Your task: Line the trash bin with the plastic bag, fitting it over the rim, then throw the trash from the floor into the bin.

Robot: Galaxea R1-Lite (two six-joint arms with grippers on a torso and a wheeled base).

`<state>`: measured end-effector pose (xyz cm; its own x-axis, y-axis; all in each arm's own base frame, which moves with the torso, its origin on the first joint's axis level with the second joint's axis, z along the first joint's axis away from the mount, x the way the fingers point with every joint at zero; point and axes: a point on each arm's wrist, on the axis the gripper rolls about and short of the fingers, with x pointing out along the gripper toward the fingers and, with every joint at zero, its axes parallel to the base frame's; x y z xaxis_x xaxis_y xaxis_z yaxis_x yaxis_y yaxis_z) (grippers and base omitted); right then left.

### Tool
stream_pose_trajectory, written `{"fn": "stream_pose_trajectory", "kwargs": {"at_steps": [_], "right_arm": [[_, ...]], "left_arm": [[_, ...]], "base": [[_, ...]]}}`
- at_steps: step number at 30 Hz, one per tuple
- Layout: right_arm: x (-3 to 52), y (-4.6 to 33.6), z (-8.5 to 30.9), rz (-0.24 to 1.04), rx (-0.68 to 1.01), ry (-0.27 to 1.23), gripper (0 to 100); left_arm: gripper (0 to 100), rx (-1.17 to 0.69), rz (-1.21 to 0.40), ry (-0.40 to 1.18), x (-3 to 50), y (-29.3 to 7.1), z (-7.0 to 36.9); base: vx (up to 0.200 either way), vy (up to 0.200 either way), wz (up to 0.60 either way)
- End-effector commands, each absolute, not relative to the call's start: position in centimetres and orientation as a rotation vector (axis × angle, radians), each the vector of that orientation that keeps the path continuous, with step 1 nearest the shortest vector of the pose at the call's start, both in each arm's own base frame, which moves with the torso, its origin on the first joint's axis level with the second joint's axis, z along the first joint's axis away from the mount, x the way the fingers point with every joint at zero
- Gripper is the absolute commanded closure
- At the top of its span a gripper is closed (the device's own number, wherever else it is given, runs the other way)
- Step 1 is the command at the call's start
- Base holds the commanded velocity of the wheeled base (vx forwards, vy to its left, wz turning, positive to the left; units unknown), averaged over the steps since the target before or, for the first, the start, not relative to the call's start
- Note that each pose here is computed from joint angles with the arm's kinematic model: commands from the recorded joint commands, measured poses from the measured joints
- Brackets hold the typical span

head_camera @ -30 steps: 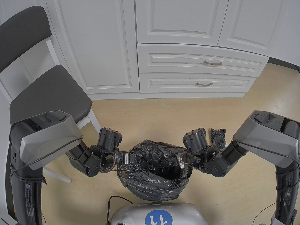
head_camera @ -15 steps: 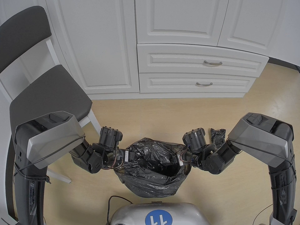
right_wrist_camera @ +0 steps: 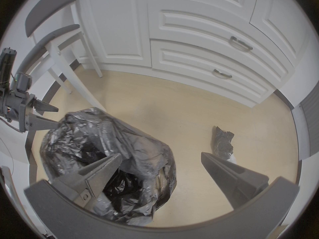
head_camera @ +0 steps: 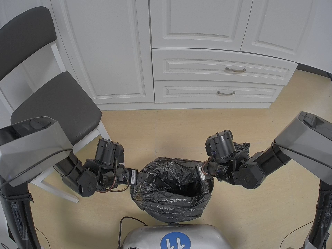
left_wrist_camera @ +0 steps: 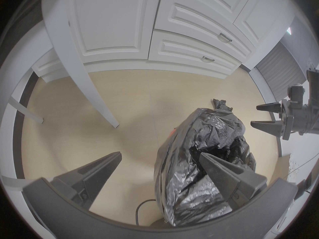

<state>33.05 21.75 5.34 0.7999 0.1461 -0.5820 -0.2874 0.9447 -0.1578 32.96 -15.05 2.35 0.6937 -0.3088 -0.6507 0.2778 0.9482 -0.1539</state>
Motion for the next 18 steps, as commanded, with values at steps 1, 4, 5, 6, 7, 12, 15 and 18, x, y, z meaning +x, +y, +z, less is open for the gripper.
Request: {"fn": "stream_pose_trajectory", "kwargs": {"at_steps": [1,4,5,6,7,12,15,18], "right_arm": [[31.2,22.8,7.0,0.281,-0.251,0.575,0],[29.7,23.7,5.5,0.319,-0.29,0.617,0],[29.5,23.8,5.2,0.322,-0.298,0.625,0],[29.5,23.8,5.2,0.322,-0.298,0.625,0],[28.4,24.5,3.6,0.348,-0.333,0.664,0],[27.2,25.7,0.2,0.362,-0.402,0.726,0],[27.0,26.1,-1.4,0.353,-0.429,0.741,0],[26.5,26.7,-3.1,0.366,-0.452,0.751,0]], "left_arm": [[0,-0.044,-0.335,0.734,31.6,-14.5,3.3],[0,-0.03,-0.342,0.764,30.7,-14.6,2.6],[0,-0.027,-0.346,0.768,30.5,-14.7,2.6],[0,-0.027,-0.346,0.768,30.5,-14.7,2.6],[0,-0.011,-0.365,0.786,29.5,-15.1,1.8],[0,0.024,-0.395,0.822,27.5,-15.7,0.0],[0,0.053,-0.403,0.845,26.8,-15.6,-1.2],[0,0.099,-0.411,0.855,26.4,-15.3,-3.1]], "base": [[0.0,0.0,0.0],[0.0,0.0,0.0],[0.0,0.0,0.0],[0.0,0.0,0.0],[0.0,0.0,0.0],[0.0,0.0,0.0],[0.0,0.0,0.0],[0.0,0.0,0.0]]}}
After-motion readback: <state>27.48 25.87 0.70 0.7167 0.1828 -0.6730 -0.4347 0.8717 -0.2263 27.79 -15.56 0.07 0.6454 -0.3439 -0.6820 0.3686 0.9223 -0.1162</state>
